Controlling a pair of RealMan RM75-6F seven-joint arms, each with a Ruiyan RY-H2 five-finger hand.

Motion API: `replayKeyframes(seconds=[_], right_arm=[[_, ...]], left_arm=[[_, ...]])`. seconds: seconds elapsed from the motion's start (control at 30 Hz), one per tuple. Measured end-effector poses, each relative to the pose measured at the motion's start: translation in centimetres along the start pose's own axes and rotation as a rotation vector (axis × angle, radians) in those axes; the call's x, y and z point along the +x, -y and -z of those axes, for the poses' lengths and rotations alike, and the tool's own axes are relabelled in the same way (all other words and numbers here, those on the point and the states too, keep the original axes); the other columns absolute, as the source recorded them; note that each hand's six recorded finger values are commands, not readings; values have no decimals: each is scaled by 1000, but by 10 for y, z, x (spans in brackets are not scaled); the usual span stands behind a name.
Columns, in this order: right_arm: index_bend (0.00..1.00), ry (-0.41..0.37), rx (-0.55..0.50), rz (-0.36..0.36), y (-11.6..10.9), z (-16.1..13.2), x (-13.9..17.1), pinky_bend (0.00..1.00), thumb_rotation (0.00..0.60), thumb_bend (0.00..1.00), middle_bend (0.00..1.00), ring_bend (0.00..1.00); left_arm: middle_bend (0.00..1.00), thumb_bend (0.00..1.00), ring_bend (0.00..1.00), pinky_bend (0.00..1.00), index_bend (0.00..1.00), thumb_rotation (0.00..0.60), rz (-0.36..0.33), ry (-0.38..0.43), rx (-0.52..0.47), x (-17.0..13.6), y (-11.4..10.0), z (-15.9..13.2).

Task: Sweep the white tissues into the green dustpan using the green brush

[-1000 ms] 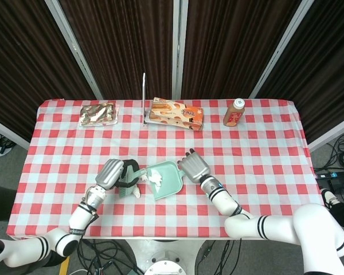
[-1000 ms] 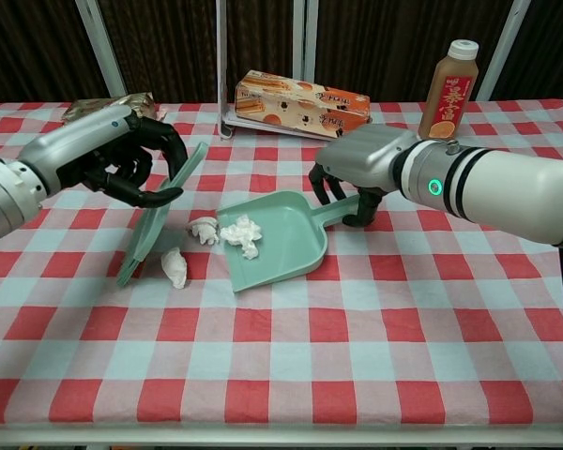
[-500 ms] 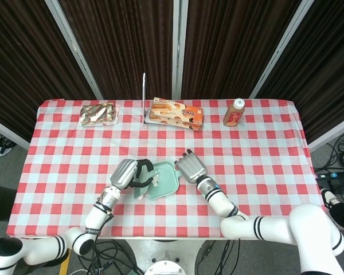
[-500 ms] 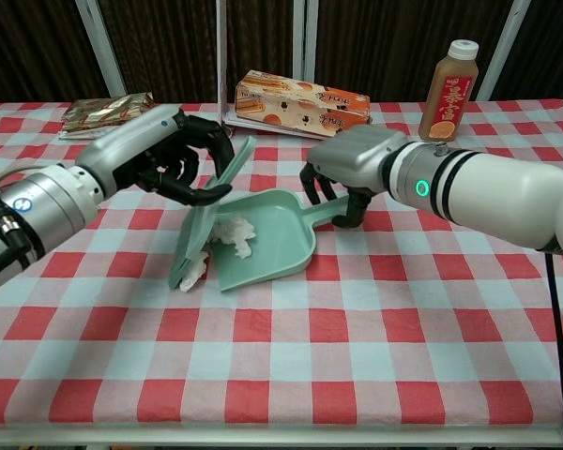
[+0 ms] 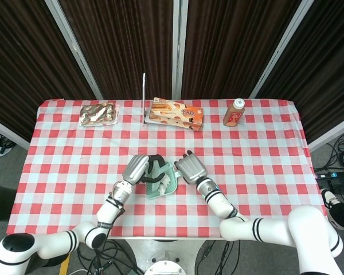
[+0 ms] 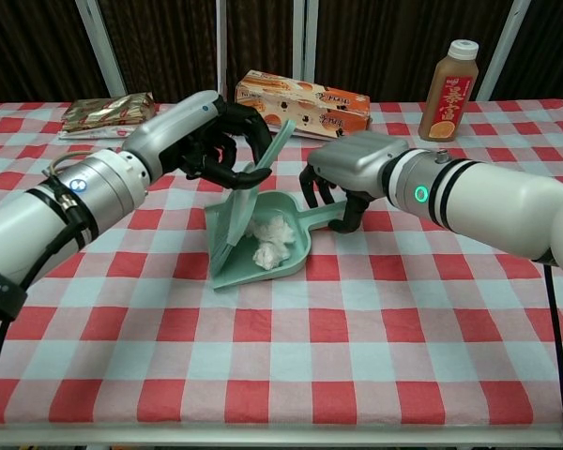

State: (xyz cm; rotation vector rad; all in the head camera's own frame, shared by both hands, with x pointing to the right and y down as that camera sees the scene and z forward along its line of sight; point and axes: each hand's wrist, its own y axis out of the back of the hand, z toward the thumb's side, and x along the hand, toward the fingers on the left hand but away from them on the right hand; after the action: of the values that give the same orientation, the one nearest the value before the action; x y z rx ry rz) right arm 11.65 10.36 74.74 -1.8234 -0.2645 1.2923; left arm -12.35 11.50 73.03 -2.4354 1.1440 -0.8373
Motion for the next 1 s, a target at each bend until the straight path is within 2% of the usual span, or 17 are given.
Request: replayKeyframes(seconds=[0.2, 0.6, 0.8, 0.9, 1.0], right_arm=[[680, 2, -14, 2, 0, 1, 0, 211, 600, 355, 586, 295], [681, 6, -21, 12, -1, 3, 2, 211, 600, 357, 586, 296], [639, 27, -19, 15, 0, 14, 8, 199, 600, 354, 585, 288], [598, 40, -18, 15, 0, 20, 12, 189, 600, 353, 569, 281], [503, 59, -13, 13, 1, 28, 17, 178, 600, 339, 530, 261]], left_arm=[[540, 384, 720, 902, 524, 600, -15, 12, -14, 6, -2, -6], [540, 383, 714, 902, 525, 600, -86, 8, 115, -22, -53, 15], [538, 383, 711, 902, 524, 600, -109, -18, 262, -41, -88, 36], [537, 383, 706, 901, 522, 600, -92, -48, 381, -50, -104, 50], [534, 383, 703, 901, 519, 600, -58, -83, 504, -58, -111, 64]])
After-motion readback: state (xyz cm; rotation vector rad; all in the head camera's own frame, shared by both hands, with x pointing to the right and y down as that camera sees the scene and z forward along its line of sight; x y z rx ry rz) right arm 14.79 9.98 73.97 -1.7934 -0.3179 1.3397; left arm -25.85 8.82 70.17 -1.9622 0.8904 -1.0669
